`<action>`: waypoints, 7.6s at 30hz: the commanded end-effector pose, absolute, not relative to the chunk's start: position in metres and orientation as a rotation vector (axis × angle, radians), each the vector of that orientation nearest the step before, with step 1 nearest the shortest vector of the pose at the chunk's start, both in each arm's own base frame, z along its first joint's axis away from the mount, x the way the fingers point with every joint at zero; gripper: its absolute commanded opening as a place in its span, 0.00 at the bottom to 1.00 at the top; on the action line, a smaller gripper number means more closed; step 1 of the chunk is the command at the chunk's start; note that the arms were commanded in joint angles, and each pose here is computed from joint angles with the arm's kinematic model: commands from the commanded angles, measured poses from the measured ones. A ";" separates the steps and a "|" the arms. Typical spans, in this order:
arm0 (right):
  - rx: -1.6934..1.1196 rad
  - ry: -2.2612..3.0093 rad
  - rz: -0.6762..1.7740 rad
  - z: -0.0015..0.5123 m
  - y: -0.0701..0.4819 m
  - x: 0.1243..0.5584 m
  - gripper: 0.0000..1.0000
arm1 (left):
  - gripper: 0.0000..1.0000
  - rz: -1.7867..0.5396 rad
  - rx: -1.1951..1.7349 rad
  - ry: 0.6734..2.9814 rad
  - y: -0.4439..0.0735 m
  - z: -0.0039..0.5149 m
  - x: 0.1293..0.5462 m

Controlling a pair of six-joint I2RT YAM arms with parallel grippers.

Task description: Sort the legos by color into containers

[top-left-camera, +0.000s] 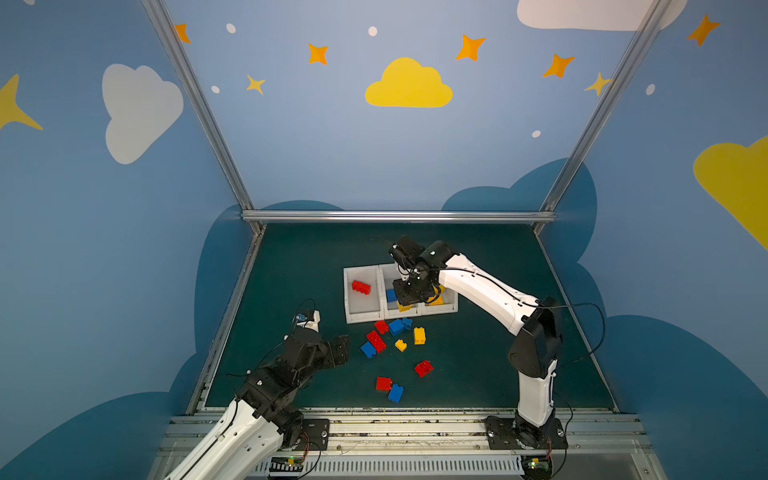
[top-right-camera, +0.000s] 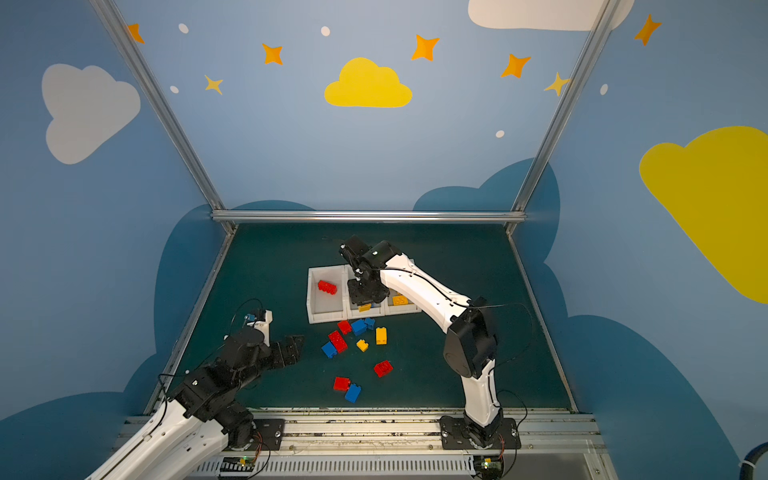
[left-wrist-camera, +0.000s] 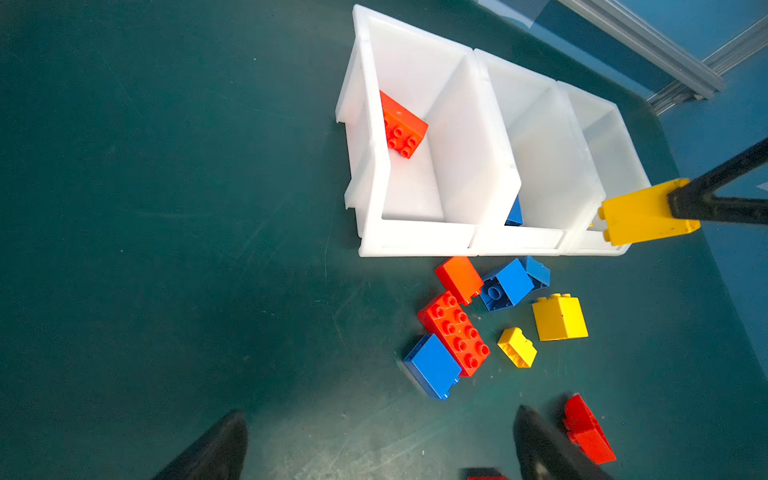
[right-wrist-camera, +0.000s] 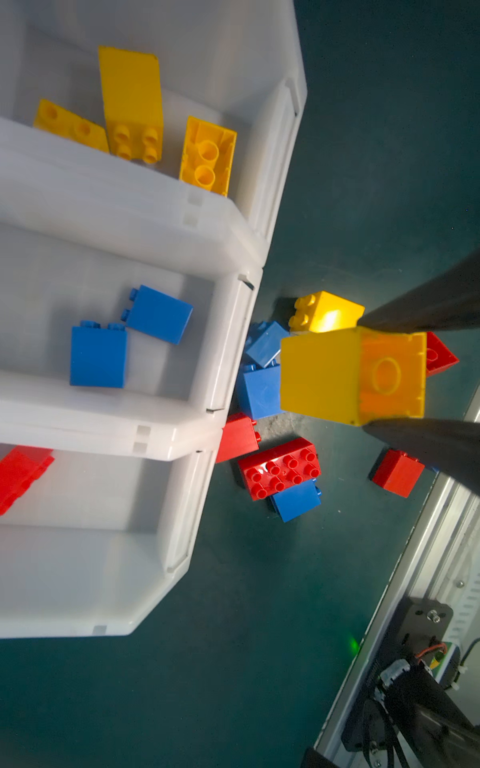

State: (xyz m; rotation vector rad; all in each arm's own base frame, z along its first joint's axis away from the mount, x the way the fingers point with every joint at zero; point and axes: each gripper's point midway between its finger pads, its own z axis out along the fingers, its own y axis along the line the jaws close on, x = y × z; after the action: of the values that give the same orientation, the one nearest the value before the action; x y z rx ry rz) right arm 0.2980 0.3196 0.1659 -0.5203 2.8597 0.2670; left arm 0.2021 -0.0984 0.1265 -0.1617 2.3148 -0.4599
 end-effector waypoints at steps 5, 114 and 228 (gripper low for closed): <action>-0.389 2.814 0.192 0.188 0.263 0.351 0.27 | 0.99 -0.479 -0.154 2.314 -0.102 0.128 0.203; 0.134 2.899 0.297 0.134 0.142 0.250 0.57 | 0.38 -0.322 0.932 2.695 -0.295 0.034 0.287; 0.179 2.902 0.301 0.125 0.132 0.244 0.56 | 0.53 -0.417 0.627 2.561 -0.297 0.105 0.402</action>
State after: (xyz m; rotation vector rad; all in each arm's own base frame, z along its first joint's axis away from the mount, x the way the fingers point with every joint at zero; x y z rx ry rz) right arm 0.2469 0.1356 0.1213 0.1552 2.9054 0.3093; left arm 0.4024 -0.2924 0.0898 0.6111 2.5888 -0.3868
